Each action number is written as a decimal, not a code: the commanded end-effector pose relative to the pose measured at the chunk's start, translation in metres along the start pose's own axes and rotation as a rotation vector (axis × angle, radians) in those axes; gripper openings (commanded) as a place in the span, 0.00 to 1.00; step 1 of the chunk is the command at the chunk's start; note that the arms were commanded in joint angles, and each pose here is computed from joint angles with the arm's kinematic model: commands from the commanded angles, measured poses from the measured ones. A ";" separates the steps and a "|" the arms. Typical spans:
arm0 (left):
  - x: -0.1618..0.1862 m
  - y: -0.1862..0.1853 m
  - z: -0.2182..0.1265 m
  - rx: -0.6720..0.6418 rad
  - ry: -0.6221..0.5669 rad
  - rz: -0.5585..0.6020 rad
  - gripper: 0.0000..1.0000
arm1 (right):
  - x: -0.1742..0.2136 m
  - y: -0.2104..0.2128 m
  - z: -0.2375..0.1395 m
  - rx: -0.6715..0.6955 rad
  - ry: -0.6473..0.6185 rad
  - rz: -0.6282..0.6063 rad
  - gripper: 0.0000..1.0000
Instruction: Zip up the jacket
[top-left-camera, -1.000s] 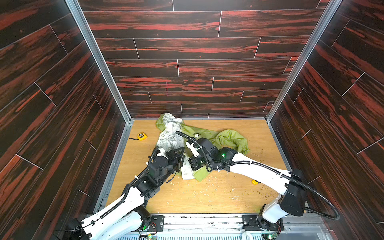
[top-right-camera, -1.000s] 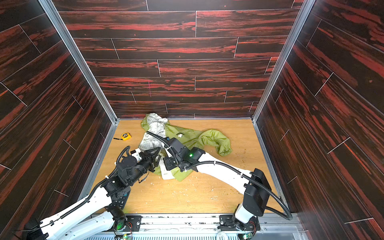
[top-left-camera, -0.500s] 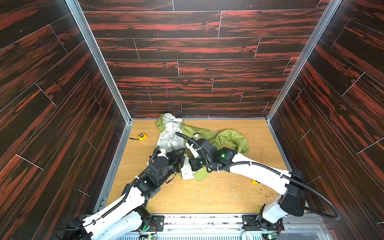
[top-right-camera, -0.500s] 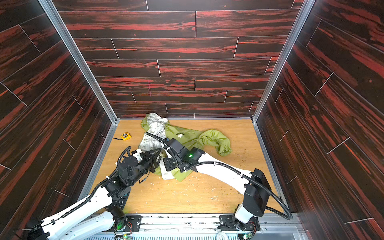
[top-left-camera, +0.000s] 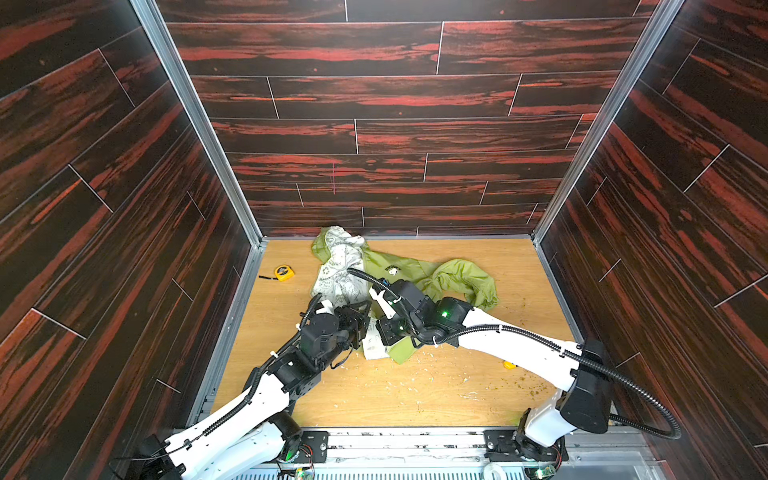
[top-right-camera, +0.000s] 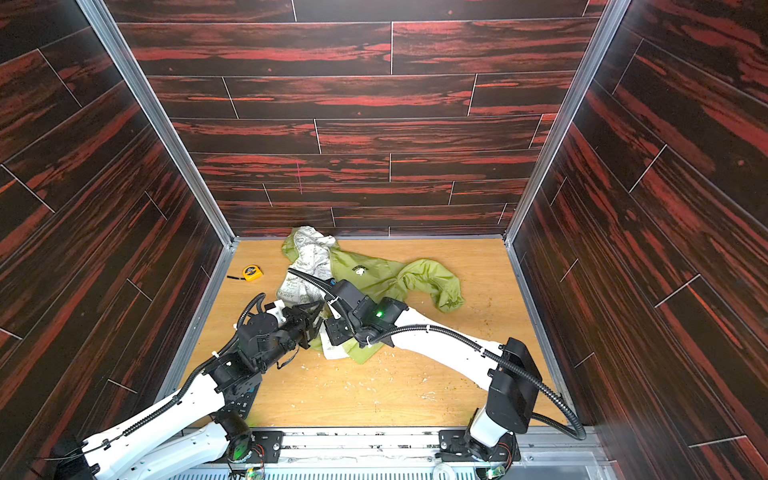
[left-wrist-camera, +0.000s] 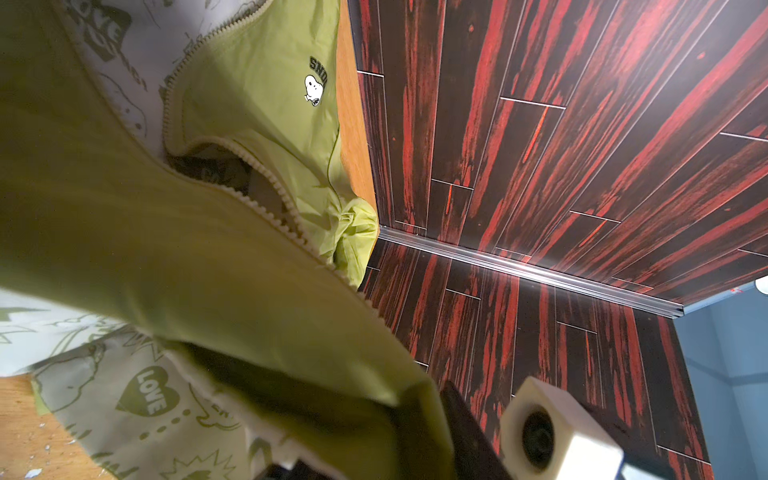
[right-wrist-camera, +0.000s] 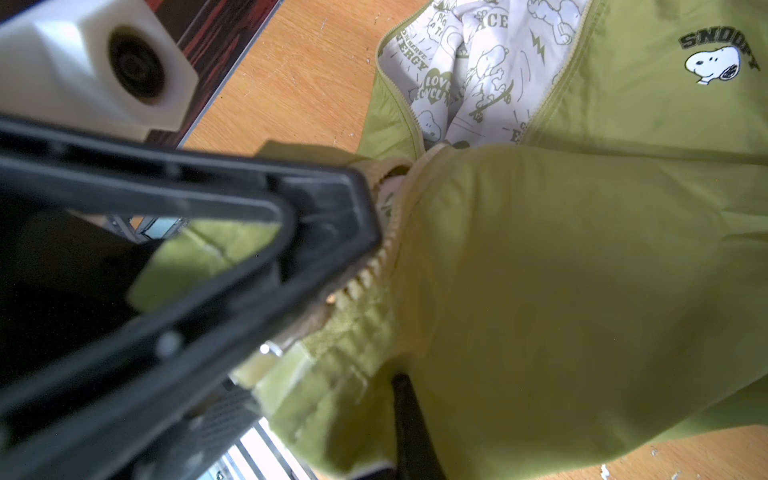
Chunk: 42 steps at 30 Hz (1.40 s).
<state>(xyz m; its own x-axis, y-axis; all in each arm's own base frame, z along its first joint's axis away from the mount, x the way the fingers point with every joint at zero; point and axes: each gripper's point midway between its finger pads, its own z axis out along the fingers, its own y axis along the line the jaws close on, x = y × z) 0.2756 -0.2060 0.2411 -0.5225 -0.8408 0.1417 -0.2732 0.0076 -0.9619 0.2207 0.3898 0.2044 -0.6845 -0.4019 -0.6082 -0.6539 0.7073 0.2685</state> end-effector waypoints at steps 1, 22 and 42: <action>-0.002 0.002 -0.004 0.000 -0.012 0.014 0.34 | -0.004 0.008 -0.004 -0.011 -0.007 -0.019 0.00; -0.006 -0.002 -0.014 0.028 -0.029 0.137 0.02 | -0.007 0.009 -0.015 -0.002 -0.027 0.001 0.05; 0.058 -0.063 -0.013 0.368 0.269 0.361 0.00 | -0.056 -0.003 -0.118 -0.536 -0.082 0.333 0.42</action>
<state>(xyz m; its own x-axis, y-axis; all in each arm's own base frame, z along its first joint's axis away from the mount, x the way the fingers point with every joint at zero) 0.2599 -0.2328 0.2809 -0.6850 -0.7058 -0.1808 0.1233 0.1322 -0.9835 0.2431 0.3285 0.3182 -0.8199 -0.1017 -0.5635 -0.5246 0.5276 0.6682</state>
